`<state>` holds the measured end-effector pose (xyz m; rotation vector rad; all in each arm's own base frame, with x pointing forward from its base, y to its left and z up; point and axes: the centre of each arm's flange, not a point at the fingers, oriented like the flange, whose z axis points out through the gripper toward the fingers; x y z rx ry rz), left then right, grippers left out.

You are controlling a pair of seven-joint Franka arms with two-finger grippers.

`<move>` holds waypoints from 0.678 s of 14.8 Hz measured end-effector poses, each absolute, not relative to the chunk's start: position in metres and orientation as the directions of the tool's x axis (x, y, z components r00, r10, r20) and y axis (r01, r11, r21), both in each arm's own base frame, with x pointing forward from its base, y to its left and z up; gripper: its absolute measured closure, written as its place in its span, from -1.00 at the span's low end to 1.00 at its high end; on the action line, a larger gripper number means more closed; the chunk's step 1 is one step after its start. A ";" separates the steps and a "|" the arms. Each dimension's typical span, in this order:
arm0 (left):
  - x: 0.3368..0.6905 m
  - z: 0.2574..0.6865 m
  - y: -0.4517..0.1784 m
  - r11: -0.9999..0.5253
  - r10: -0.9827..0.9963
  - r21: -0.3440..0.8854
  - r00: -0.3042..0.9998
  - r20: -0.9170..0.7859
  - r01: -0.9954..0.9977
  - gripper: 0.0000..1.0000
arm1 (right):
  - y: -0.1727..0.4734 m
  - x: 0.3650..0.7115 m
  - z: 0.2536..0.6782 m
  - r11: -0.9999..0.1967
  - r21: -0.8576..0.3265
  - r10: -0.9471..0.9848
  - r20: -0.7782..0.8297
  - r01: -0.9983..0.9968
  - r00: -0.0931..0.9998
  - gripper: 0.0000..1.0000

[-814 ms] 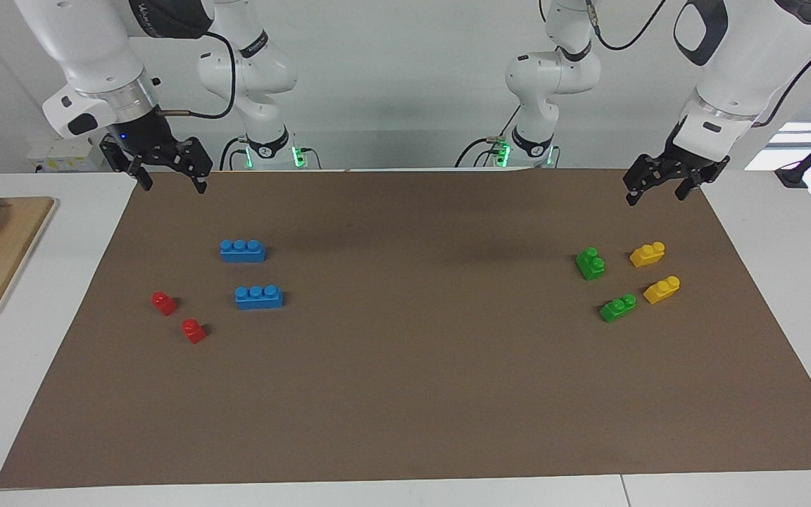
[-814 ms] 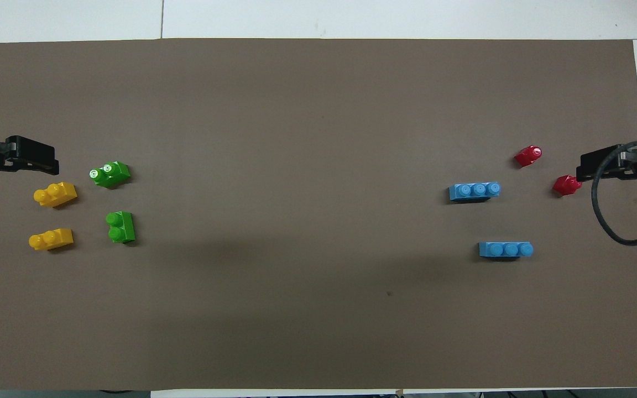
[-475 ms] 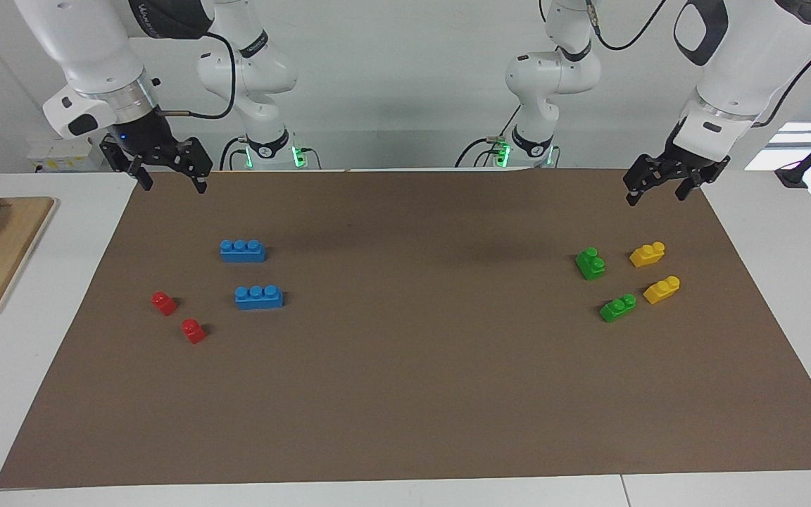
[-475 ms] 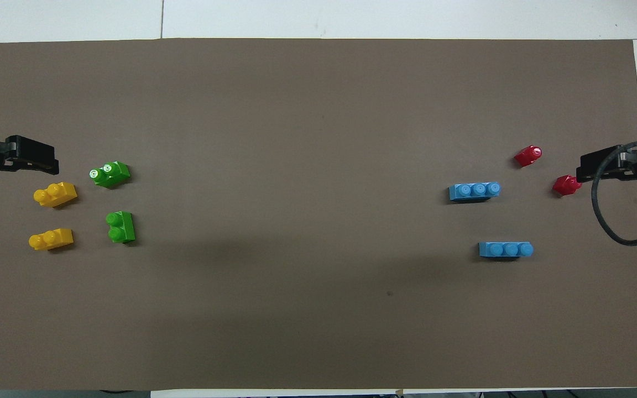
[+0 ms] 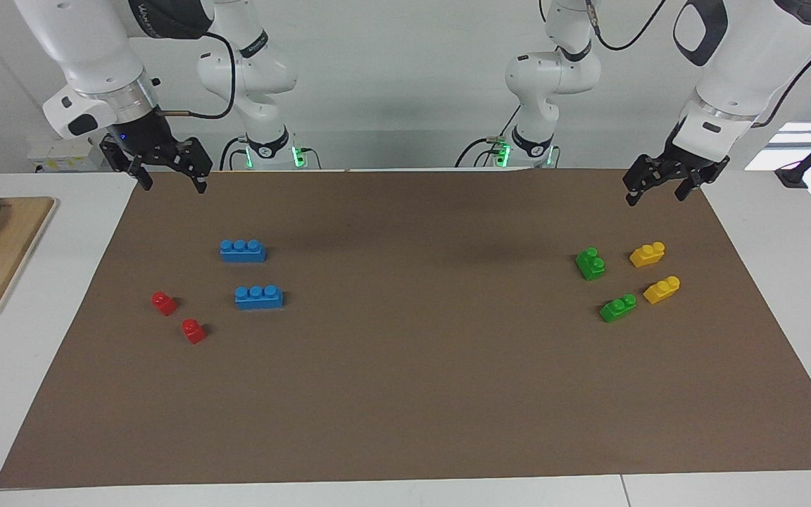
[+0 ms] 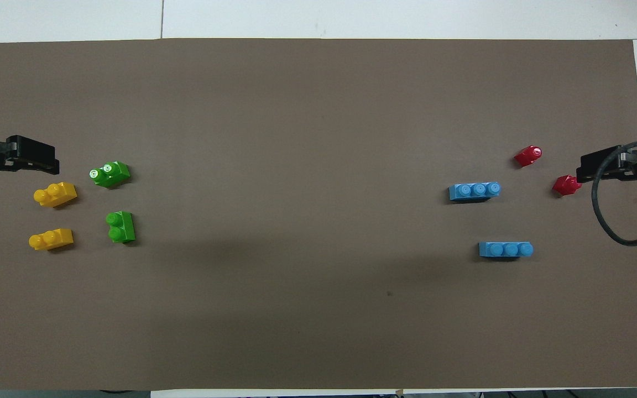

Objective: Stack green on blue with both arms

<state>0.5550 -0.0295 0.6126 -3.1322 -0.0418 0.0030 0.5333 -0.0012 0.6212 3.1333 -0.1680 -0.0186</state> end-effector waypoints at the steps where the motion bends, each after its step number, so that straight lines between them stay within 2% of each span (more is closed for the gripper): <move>1: 0.555 0.613 -0.030 -1.000 0.027 -0.009 1.000 0.000 0.027 -1.00 | -0.001 0.533 0.621 -0.994 0.004 -0.107 -0.012 -0.107 0.994 -1.00; 10: 0.553 0.614 -0.026 -0.999 0.034 -0.009 0.999 0.001 0.034 -1.00 | -0.001 0.533 0.621 -0.994 0.004 -0.107 -0.012 -0.107 0.994 -1.00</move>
